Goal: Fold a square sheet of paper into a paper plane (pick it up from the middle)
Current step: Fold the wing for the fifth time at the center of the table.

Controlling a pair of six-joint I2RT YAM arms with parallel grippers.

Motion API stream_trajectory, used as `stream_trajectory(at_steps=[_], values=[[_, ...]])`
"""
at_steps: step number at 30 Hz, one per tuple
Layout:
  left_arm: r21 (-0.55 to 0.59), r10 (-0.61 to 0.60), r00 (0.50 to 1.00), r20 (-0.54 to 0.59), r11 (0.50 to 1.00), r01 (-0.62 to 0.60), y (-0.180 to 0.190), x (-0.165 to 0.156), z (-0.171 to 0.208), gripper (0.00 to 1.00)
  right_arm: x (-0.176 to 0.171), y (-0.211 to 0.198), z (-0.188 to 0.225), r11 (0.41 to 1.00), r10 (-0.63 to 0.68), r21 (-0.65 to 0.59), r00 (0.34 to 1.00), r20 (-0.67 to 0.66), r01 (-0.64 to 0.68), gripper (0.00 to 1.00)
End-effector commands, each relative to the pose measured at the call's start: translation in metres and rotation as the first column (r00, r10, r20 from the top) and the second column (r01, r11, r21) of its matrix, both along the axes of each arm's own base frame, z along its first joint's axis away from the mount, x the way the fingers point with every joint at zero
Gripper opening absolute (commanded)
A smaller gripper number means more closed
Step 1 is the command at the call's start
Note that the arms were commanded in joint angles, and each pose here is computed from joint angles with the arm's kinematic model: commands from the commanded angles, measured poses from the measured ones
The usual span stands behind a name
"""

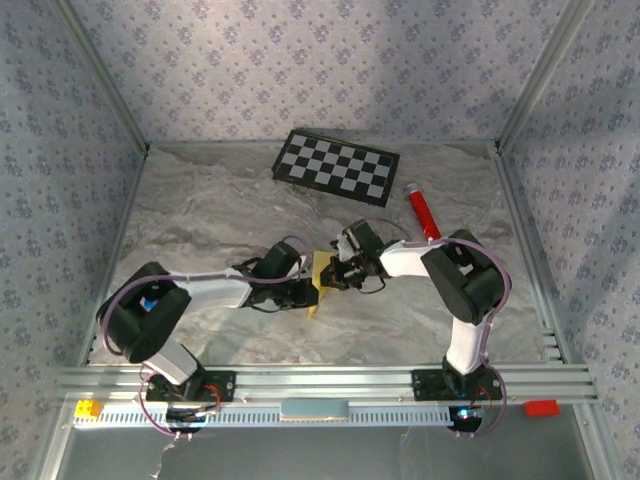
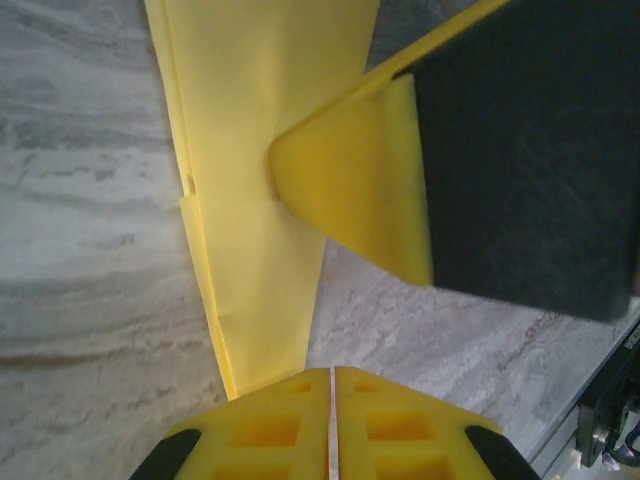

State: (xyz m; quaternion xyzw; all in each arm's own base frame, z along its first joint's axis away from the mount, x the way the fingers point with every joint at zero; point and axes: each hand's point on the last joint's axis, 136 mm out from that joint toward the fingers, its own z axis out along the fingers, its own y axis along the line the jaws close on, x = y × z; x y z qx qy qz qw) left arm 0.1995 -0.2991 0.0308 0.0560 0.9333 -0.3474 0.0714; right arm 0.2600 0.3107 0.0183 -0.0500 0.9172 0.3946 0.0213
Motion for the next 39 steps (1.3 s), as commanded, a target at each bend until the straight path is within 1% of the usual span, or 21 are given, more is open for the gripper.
stream_trajectory(at_steps=[1,5,9,14,21,23,28,31,33,36,39], values=[[-0.02,-0.016,1.0,-0.004,1.0,0.016,-0.009,0.0,-0.001,0.1,-0.014,-0.04,-0.052,0.971,-0.085,-0.229,0.993,-0.081,0.065,0.0],[0.047,-0.019,0.998,-0.064,0.999,0.022,0.008,-0.02,-0.027,0.08,-0.014,-0.042,-0.053,0.97,-0.087,-0.235,0.993,-0.079,0.066,0.0],[0.109,-0.033,0.993,-0.114,0.993,0.046,0.029,-0.046,-0.044,0.05,-0.016,-0.046,-0.057,0.966,-0.088,-0.25,0.993,-0.084,0.064,0.0],[0.144,-0.051,0.989,-0.139,0.987,0.072,0.047,-0.07,-0.05,0.04,-0.015,-0.047,-0.058,0.965,-0.09,-0.254,0.992,-0.085,0.066,0.0],[0.176,-0.058,0.989,-0.134,0.981,0.081,0.065,-0.083,-0.043,0.04,-0.014,-0.05,-0.059,0.964,-0.093,-0.259,0.992,-0.086,0.068,0.0],[0.17,-0.056,0.992,-0.115,0.983,0.075,0.065,-0.081,-0.036,0.04,-0.014,-0.05,-0.058,0.964,-0.094,-0.257,0.992,-0.085,0.069,0.0],[0.092,-0.036,0.999,-0.017,0.995,0.038,0.052,-0.063,0.0,0.05,-0.013,-0.049,-0.057,0.965,-0.094,-0.254,0.992,-0.082,0.071,0.0],[0.039,0.005,0.999,0.034,0.999,-0.007,0.046,-0.043,0.019,0.06,-0.012,-0.047,-0.056,0.966,-0.097,-0.248,0.992,-0.081,0.074,0.0],[-0.001,0.036,0.998,0.049,0.999,-0.036,0.041,-0.028,0.028,0.06,-0.012,-0.047,-0.056,0.967,-0.098,-0.245,0.992,-0.083,0.075,0.0],[-0.063,0.057,0.996,0.07,0.997,-0.053,0.026,-0.003,0.043,0.07,-0.011,-0.045,-0.054,0.968,-0.1,-0.239,0.992,-0.083,0.077,0.0],[-0.08,0.048,0.995,0.083,0.996,-0.041,0.007,0.016,0.052,0.05,-0.01,-0.045,-0.053,0.969,-0.102,-0.232,0.991,-0.084,0.08,0.0]])
